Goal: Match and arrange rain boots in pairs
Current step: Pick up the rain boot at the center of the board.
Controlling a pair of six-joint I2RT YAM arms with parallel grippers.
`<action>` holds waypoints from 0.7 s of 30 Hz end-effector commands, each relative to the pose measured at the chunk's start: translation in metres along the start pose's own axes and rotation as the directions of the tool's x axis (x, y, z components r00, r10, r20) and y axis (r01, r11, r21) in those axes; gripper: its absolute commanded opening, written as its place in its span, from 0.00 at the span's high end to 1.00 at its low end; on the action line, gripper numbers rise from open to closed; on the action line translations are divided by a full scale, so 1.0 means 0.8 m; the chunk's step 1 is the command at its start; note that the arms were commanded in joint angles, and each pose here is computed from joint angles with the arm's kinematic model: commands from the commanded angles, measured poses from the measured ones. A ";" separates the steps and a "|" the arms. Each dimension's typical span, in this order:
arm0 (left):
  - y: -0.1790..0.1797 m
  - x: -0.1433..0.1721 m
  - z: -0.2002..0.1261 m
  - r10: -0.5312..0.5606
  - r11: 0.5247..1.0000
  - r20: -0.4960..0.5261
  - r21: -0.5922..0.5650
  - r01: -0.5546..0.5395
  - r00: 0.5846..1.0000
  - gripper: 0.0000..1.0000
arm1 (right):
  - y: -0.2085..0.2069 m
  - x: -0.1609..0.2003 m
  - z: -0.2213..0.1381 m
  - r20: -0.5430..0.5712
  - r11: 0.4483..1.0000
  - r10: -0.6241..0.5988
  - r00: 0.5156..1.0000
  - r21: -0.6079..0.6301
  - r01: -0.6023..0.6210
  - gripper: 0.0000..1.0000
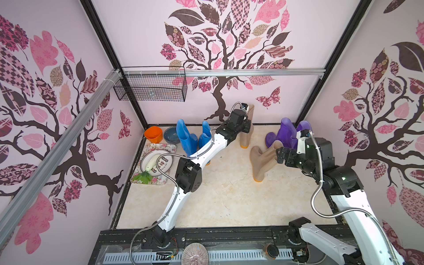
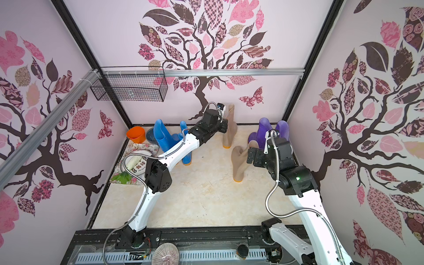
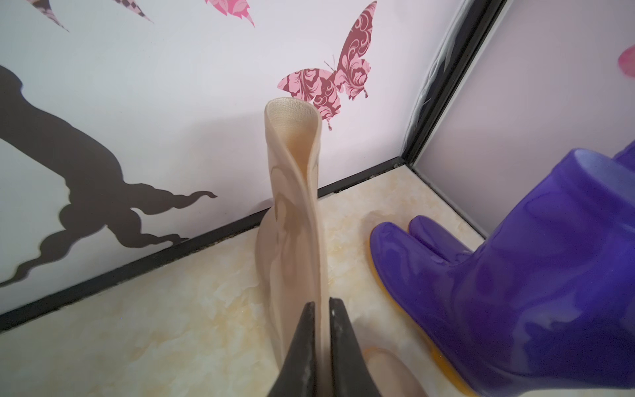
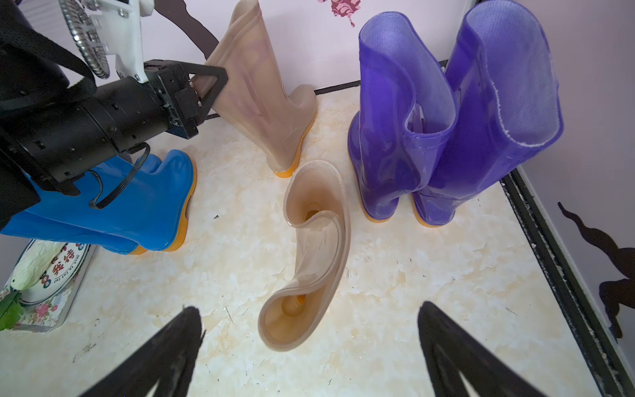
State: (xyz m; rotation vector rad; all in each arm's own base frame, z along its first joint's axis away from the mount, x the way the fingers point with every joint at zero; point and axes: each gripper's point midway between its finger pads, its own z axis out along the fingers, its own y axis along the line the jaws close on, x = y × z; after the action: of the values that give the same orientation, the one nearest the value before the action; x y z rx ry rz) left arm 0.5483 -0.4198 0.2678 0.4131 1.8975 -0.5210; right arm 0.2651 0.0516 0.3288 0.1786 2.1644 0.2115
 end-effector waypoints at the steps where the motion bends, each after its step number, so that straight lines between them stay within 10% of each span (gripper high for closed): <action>1: 0.002 -0.021 0.003 -0.042 0.999 0.054 0.034 0.040 0.998 1.00 | -0.012 0.014 -0.002 -0.024 0.999 0.020 1.000 0.035 -0.019 0.00; 21: -0.015 -0.091 -0.108 -0.065 0.998 0.116 0.005 0.065 0.991 1.00 | -0.002 0.018 0.005 -0.011 0.998 0.057 0.998 -0.019 -0.057 0.00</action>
State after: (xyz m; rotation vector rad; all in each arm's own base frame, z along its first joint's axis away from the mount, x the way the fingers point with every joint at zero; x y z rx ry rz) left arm 0.5160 -0.3906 0.2984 0.3834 1.9525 -0.5071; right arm 0.2600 0.0526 0.3109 0.2093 2.1926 0.2371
